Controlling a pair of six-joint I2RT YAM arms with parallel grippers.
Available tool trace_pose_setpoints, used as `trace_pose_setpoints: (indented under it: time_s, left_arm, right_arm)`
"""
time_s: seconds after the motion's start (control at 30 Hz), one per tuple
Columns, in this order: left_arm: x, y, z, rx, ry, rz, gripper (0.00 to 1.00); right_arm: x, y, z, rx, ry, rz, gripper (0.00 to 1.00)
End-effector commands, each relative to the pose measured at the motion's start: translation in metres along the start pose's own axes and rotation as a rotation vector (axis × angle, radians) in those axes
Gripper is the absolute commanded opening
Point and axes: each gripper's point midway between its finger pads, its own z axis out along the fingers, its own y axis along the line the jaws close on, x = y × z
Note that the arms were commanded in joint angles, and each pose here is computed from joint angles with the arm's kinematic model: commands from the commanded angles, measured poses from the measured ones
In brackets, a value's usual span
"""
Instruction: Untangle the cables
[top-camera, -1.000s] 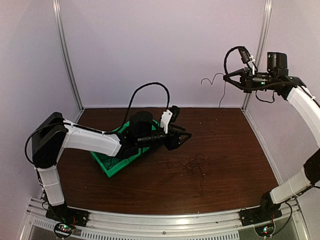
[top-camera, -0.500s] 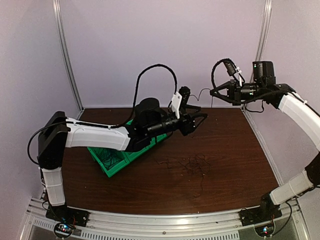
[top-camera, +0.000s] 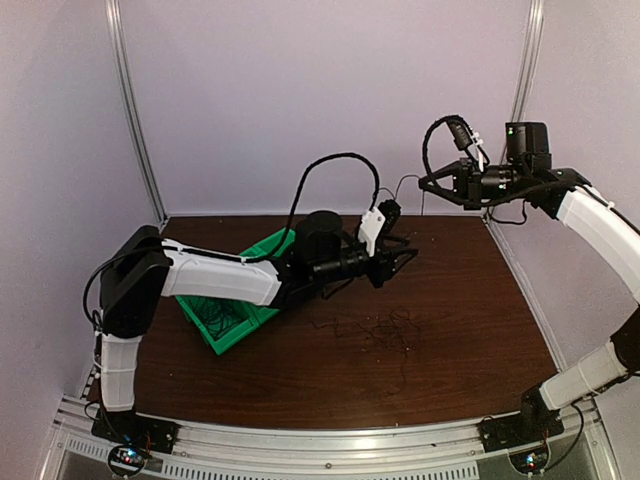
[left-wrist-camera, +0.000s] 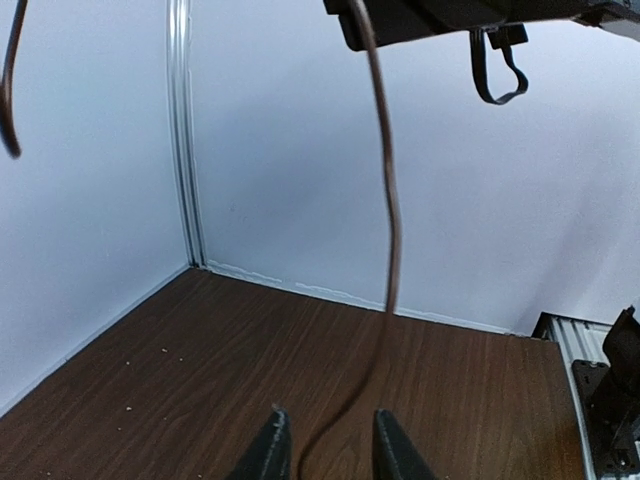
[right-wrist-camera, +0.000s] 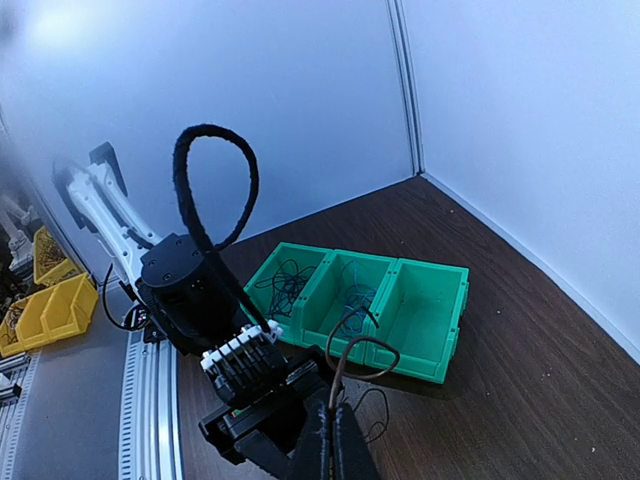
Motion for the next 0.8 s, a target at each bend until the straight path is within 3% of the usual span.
trace_pose_setpoints:
  time_s: [0.0,0.07,0.3,0.43,0.53,0.63,0.77]
  left_arm:
    - [-0.019,-0.001,0.004,-0.008,-0.051,0.051,0.20]
    - [-0.017,0.001,0.005,-0.017,-0.044,0.052,0.12]
    - [-0.021,0.008,-0.005,-0.069,-0.037,0.046,0.00]
    - [-0.033,0.011,-0.016,-0.081,-0.036,0.051,0.00]
    - [-0.043,0.016,-0.025,-0.072,-0.018,0.025,0.00]
    - [-0.045,0.029,-0.035,-0.052,0.020,-0.052,0.00]
    - [-0.041,0.053,-0.046,-0.053,0.089,-0.180,0.00]
  right_arm:
    - [-0.008,0.010,-0.002,-0.020,-0.027,-0.023,0.00]
    - [-0.009,0.010,-0.002,-0.020,-0.027,-0.024,0.00]
    - [-0.001,0.001,0.000,0.009,-0.017,-0.010,0.00]
    - [0.016,-0.029,-0.007,0.105,-0.004,0.026,0.13]
    - [0.037,-0.054,-0.020,0.135,0.012,0.087,0.36]
    - [0.064,-0.066,-0.032,0.122,0.029,0.152,0.49]
    - [0.103,-0.078,-0.045,0.170,0.048,0.185,0.55]
